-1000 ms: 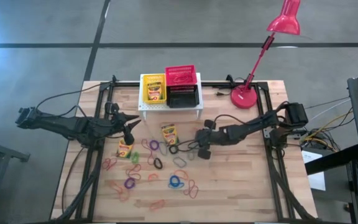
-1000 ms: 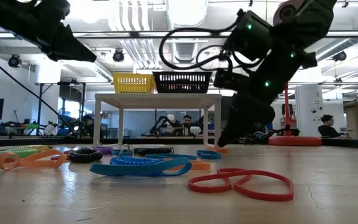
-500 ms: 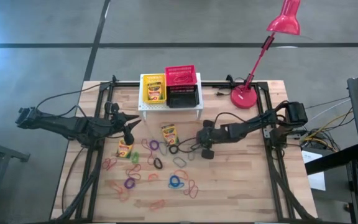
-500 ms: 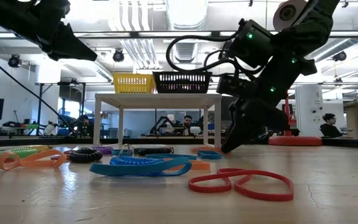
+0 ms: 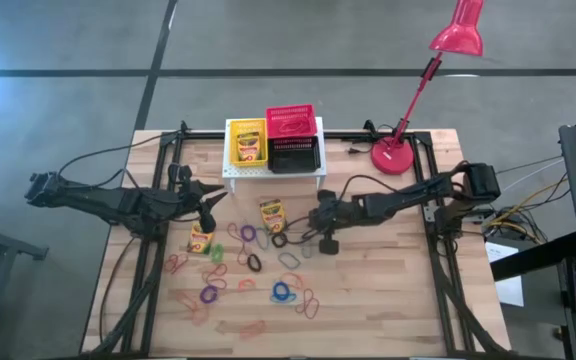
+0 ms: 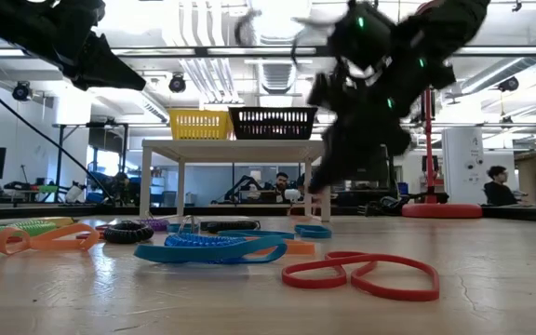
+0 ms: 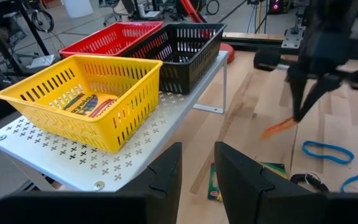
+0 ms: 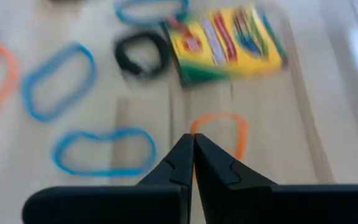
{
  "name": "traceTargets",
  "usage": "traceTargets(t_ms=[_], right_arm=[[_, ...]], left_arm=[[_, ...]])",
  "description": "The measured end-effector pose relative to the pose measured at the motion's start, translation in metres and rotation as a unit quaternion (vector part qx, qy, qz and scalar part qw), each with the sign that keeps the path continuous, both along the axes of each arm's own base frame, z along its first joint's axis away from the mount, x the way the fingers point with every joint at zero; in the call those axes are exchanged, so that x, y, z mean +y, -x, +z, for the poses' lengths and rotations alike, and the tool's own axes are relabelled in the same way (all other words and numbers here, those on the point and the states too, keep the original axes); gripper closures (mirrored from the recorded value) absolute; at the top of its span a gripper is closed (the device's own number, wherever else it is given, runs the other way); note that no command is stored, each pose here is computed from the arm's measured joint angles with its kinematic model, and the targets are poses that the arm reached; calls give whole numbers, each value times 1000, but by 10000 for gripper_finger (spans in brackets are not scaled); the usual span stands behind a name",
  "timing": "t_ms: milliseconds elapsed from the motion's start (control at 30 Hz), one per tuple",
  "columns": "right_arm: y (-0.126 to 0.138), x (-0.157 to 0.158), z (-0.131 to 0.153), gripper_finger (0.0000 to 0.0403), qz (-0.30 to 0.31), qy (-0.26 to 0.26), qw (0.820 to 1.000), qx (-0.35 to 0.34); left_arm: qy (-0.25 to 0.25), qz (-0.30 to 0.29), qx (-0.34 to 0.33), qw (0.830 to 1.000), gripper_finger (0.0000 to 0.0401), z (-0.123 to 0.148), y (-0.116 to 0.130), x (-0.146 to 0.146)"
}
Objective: Pick & Place Office Desk Supplies
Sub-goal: Put the orange rubber band into the red bin
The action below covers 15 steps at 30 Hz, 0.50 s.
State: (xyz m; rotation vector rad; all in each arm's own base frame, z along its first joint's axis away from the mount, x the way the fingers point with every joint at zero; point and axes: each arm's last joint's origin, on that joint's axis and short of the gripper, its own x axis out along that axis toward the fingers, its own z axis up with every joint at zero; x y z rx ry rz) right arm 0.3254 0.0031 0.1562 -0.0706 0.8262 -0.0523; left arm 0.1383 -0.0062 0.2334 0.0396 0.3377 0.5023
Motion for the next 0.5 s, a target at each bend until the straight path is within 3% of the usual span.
traceTargets(t_ms=[267,500], right_arm=[[-22,-4,82,395,33,39,993,-110],[-45,-48,149,395,3,103,974,-203]], left_arm=[[0,0,-2,1000,303,0,0,0],[1,0,-4,1000,303,1,0,0]])
